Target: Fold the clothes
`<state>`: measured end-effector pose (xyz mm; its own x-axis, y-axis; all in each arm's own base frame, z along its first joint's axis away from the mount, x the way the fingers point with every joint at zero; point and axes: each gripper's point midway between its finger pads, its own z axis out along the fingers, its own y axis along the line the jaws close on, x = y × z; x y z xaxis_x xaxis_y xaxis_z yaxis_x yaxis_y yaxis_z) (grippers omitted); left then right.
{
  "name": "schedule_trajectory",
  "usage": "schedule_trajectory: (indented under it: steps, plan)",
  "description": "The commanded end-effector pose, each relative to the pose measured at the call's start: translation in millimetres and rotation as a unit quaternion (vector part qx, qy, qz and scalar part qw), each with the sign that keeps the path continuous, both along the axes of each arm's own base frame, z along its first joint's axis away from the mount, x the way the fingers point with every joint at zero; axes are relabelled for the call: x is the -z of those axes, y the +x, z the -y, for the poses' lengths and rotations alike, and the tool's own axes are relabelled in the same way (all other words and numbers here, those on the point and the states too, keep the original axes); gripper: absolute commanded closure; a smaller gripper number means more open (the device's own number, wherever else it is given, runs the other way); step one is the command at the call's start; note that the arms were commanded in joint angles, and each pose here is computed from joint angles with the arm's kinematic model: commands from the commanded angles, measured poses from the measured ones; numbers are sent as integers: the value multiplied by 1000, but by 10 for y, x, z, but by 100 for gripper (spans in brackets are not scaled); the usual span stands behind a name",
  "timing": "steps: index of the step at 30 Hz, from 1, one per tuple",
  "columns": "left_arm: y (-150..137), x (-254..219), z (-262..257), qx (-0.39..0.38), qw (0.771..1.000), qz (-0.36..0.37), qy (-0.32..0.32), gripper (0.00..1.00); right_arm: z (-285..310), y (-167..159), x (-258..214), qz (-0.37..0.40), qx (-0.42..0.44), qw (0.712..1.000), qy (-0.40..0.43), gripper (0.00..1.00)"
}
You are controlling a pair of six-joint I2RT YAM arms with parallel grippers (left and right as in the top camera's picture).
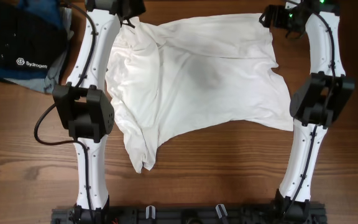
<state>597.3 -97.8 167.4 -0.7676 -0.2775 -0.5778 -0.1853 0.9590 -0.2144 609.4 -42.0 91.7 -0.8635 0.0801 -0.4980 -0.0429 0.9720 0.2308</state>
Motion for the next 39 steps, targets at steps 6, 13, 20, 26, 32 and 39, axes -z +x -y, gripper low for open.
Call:
schedule_trajectory:
  steps: [6,13,20,26,32,39]
  plan:
    - [-1013,-391,-129,-14,992,-127,7,76,-107,-668,-1115,-17,5,1000,14,0]
    - [-1706,-207,-91,1,963,-271,0,71,-198,-1228,-899,-156,52,985,53,0]
    - [-1942,-127,228,51,949,-310,-13,88,-393,-1294,-867,-164,1,984,68,16]
    - [-2059,-112,442,80,946,-315,9,92,-477,-1327,-1002,-150,-16,985,83,28]
    - [-2175,-362,598,103,955,-274,49,81,-580,-1487,-1647,-79,-30,994,73,26]
    - [-2412,-1108,625,109,979,-165,56,84,-662,-1947,-2641,38,-40,997,58,18]
